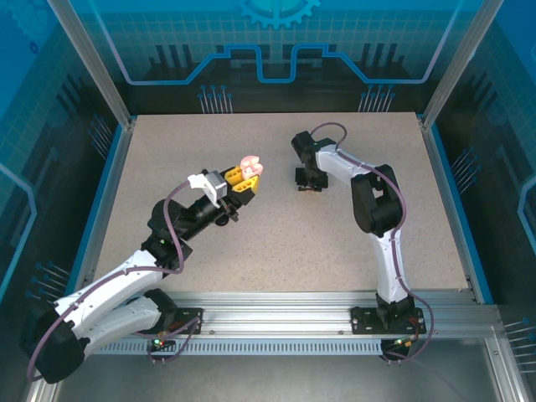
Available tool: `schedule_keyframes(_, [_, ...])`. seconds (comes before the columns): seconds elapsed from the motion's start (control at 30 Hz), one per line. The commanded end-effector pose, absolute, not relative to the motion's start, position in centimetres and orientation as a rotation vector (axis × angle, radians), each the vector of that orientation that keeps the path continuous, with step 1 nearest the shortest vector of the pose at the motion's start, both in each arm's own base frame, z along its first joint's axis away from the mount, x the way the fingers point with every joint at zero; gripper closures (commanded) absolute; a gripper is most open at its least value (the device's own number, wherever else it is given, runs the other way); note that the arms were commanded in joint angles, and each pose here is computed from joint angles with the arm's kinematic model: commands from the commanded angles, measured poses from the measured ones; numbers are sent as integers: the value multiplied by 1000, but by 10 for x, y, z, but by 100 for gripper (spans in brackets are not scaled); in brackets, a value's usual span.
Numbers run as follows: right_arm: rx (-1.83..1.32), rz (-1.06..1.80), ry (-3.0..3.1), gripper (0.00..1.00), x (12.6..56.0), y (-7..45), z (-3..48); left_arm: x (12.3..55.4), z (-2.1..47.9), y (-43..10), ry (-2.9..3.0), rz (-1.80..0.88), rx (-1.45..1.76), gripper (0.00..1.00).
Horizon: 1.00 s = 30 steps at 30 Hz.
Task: Insert wireless bluetooth earbuds into charging case
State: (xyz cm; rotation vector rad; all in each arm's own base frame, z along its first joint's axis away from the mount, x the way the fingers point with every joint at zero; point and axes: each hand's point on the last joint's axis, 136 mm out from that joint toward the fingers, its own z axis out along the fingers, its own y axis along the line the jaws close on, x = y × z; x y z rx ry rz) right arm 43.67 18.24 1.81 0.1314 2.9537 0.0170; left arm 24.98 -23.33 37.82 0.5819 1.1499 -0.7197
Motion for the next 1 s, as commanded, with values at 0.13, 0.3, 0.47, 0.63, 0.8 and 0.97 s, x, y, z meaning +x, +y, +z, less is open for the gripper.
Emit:
schedule_keyframes(0.13, [146, 32, 2974, 76, 439, 182, 8, 247, 390, -232, 1110, -705, 581, 100])
schedule_keyframes(0.3, [141, 40, 2977, 81, 439, 184, 6, 247, 390, -233, 1108, -707, 583, 100])
schedule_keyframes(0.47, [144, 89, 2948, 89, 441, 187, 20, 246, 391, -233, 1105, -709, 586, 100])
schedule_keyframes(0.63, [162, 196, 2880, 90, 441, 194, 51, 246, 392, -233, 1105, -715, 584, 100])
schedule_keyframes(0.8, [175, 322, 2779, 90, 438, 200, 99, 245, 393, -234, 1103, -717, 586, 100])
schedule_keyframes(0.97, [169, 512, 2626, 90, 426, 208, 168, 245, 394, -234, 1098, -727, 586, 100])
